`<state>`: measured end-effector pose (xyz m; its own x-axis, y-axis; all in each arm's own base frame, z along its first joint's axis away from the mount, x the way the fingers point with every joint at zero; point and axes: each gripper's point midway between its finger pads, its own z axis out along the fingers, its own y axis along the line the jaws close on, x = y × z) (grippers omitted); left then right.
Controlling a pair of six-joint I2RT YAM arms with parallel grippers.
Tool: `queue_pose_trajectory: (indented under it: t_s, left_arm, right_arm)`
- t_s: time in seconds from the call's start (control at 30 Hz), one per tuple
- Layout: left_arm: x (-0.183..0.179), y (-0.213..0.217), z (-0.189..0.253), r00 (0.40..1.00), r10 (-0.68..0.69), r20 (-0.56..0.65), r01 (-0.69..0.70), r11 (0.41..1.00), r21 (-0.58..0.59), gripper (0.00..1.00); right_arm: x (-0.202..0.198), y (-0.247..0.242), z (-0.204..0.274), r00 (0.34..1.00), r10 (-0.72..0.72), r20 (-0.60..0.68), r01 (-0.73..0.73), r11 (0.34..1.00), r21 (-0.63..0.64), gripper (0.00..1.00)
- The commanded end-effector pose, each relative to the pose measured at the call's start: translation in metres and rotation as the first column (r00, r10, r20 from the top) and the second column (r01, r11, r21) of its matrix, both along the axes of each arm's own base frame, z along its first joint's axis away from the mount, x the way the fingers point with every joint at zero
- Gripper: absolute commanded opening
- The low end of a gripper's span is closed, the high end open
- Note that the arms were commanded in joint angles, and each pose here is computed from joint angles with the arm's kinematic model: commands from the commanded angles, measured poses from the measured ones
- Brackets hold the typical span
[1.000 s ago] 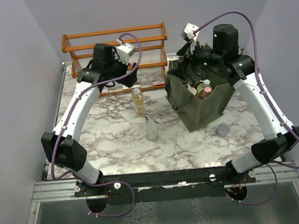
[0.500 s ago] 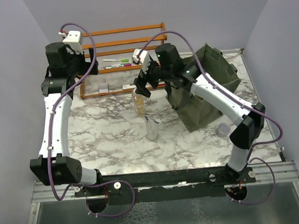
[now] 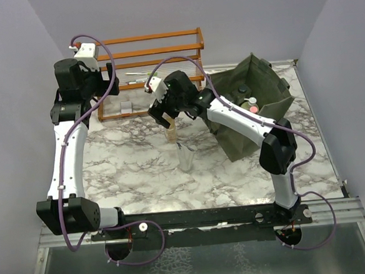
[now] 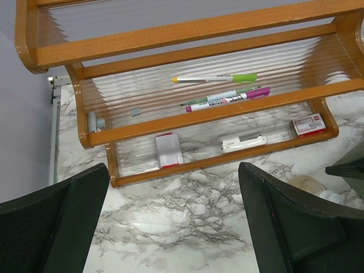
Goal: Place the personal care products into the canvas bag
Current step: Pick up the care product from the center of the board.
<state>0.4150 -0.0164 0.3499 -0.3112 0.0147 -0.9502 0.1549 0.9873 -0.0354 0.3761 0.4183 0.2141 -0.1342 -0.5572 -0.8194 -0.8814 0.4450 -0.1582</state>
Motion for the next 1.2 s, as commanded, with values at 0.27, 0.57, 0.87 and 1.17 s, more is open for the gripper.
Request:
queue_pose_trajectory:
  t_s: [0.27, 0.57, 0.87, 1.17]
  left_arm:
    - [-0.008, -0.010, 0.011, 0.997, -0.048, 0.053, 0.049, 0.998, -0.028, 0.99]
    - [-0.009, -0.012, 0.013, 0.996, -0.061, 0.059, 0.063, 0.998, -0.028, 0.99]
    - [-0.008, -0.015, 0.007, 0.995, -0.081, 0.050, 0.083, 0.996, -0.021, 0.99]
    - [-0.008, -0.016, 0.003, 0.995, -0.093, 0.043, 0.094, 0.995, -0.021, 0.99]
  right_arm:
    - [0.030, -0.007, -0.029, 0.988, -0.139, 0.067, 0.144, 0.987, -0.067, 1.00]
    - [0.024, -0.016, -0.046, 0.989, -0.142, 0.034, 0.145, 0.984, -0.104, 0.98]
    - [0.023, -0.032, -0.052, 0.987, -0.158, 0.017, 0.159, 0.980, -0.118, 0.96]
    - [0.033, -0.048, -0.048, 0.982, -0.190, 0.015, 0.191, 0.976, -0.108, 0.96]
